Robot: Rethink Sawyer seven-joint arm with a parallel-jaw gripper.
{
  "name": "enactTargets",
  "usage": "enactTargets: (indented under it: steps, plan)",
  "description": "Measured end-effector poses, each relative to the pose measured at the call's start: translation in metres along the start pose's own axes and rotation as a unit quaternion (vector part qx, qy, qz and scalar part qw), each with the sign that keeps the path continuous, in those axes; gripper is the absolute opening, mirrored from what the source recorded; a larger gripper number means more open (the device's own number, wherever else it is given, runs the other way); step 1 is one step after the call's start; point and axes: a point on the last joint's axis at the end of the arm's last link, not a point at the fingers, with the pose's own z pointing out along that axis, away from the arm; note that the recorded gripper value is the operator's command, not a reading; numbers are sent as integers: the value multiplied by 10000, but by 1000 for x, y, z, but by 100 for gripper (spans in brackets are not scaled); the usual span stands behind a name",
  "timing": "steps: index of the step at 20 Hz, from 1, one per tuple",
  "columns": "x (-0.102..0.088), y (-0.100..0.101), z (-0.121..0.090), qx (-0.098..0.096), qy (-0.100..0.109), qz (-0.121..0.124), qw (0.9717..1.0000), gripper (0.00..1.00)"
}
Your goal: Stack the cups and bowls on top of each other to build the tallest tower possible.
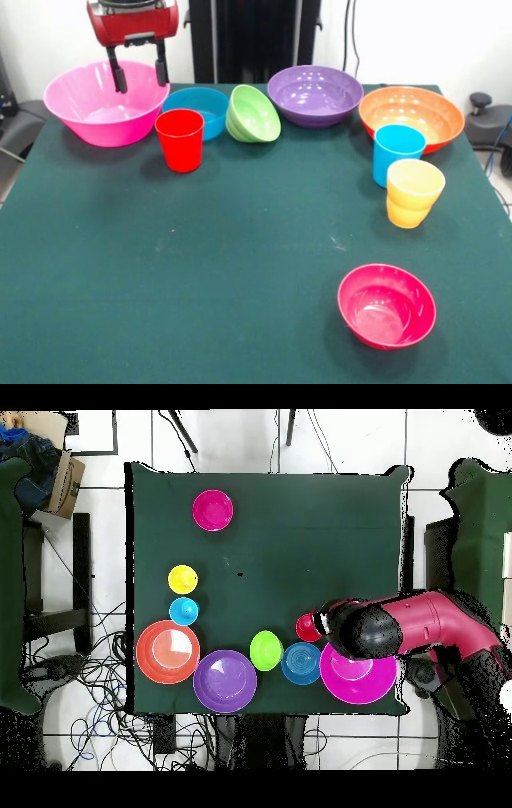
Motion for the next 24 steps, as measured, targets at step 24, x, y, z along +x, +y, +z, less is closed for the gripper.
enactTargets:
  steps: [24]
  plan:
    - [26, 5, 1, -51, 135, -37, 9999, 100]
